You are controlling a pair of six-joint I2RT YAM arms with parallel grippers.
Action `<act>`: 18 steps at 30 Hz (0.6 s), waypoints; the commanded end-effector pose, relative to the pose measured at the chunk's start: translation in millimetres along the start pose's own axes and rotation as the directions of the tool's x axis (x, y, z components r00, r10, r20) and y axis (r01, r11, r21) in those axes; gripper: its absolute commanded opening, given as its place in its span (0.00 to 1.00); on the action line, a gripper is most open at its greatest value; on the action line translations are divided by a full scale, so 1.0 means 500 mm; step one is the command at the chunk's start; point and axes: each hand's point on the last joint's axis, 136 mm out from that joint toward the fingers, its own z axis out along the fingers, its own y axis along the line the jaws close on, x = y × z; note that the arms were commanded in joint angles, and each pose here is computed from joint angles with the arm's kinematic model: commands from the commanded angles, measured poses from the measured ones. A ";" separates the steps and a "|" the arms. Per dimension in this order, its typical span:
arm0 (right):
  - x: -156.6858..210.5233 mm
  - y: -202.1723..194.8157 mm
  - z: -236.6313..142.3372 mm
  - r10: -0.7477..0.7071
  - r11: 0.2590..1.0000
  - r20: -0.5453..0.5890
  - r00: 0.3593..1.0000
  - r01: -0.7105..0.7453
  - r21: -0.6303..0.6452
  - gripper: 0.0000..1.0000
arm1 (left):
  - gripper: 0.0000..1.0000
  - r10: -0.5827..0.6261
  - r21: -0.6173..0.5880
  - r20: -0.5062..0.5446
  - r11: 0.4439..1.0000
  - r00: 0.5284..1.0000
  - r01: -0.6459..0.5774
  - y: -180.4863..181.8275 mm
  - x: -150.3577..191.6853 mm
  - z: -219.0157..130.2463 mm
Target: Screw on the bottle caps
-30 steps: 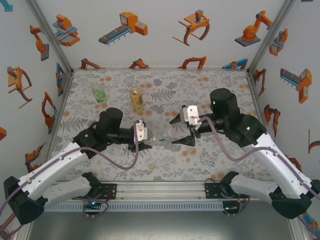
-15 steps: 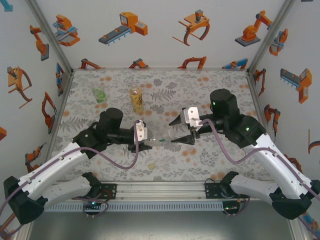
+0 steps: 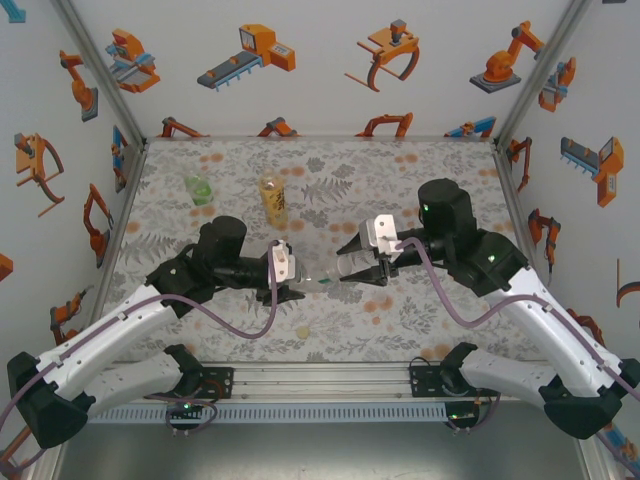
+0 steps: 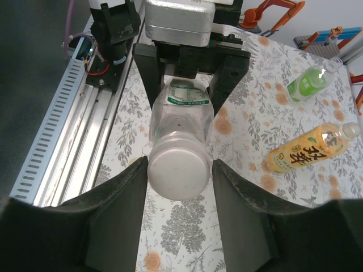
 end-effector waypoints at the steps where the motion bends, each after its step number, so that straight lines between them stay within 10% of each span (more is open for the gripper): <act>1: -0.009 0.003 0.000 -0.017 1.000 0.022 1.000 0.017 0.001 0.43 | 0.00 0.009 0.013 0.036 1.000 0.999 -0.010 -0.004 -0.025 -0.007; 12: 0.017 -0.040 0.005 0.278 0.952 0.032 0.960 -0.280 0.122 0.16 | 0.00 0.034 -0.081 0.037 0.996 0.999 -0.031 0.039 -0.020 0.010; 18: 0.059 -0.094 -0.008 0.559 0.762 0.150 0.815 -0.577 0.295 0.10 | 0.00 0.059 -0.163 0.030 0.985 0.998 -0.054 0.089 -0.014 0.037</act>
